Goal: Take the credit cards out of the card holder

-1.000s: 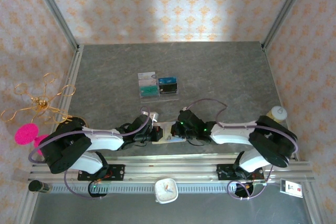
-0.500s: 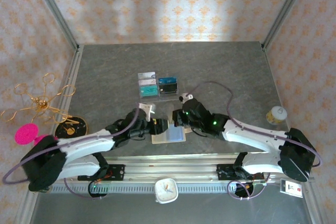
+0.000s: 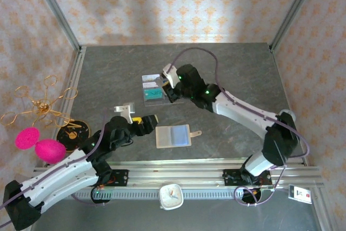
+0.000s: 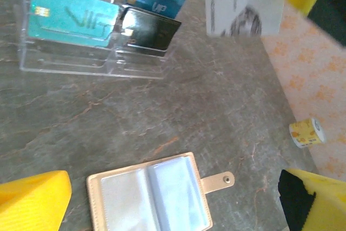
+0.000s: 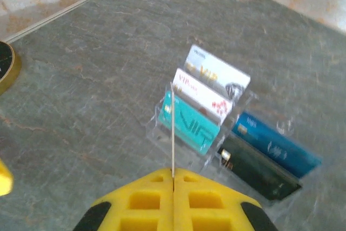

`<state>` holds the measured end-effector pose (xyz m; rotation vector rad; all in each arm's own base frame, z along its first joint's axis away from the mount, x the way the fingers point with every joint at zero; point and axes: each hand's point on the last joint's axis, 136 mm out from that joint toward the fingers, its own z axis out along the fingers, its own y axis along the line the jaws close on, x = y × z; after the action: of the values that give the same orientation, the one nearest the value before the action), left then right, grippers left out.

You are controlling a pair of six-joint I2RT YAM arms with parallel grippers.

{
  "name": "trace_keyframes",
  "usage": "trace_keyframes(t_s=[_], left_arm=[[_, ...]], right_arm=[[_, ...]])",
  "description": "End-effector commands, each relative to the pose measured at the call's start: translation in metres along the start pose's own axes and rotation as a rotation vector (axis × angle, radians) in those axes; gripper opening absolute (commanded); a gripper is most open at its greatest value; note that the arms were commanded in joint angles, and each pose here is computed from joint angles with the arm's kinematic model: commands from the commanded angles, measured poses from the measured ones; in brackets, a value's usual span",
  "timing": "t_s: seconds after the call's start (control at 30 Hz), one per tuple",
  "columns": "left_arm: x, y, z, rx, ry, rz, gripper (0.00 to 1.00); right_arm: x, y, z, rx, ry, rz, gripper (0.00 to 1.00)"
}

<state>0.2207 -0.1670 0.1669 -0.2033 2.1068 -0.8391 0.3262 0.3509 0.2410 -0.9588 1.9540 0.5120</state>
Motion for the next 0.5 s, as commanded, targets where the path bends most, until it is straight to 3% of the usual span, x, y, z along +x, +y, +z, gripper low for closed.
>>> trace_keyframes(t_s=[0.0, 0.2, 0.47], left_arm=[[0.006, 0.026, -0.006, -0.096, -0.004, -0.008, 0.99], [-0.001, 0.040, -0.020, -0.176, -0.037, 0.006, 0.99], [-0.025, 0.040, -0.040, -0.166, -0.168, -0.052, 0.99]], right_arm=[[-0.004, 0.001, 0.013, -0.089, 0.059, -0.167, 0.00], [-0.005, -0.017, 0.053, -0.161, 0.156, -0.275, 0.00], [-0.019, -0.040, 0.091, -0.216, 0.170, -0.383, 0.00]])
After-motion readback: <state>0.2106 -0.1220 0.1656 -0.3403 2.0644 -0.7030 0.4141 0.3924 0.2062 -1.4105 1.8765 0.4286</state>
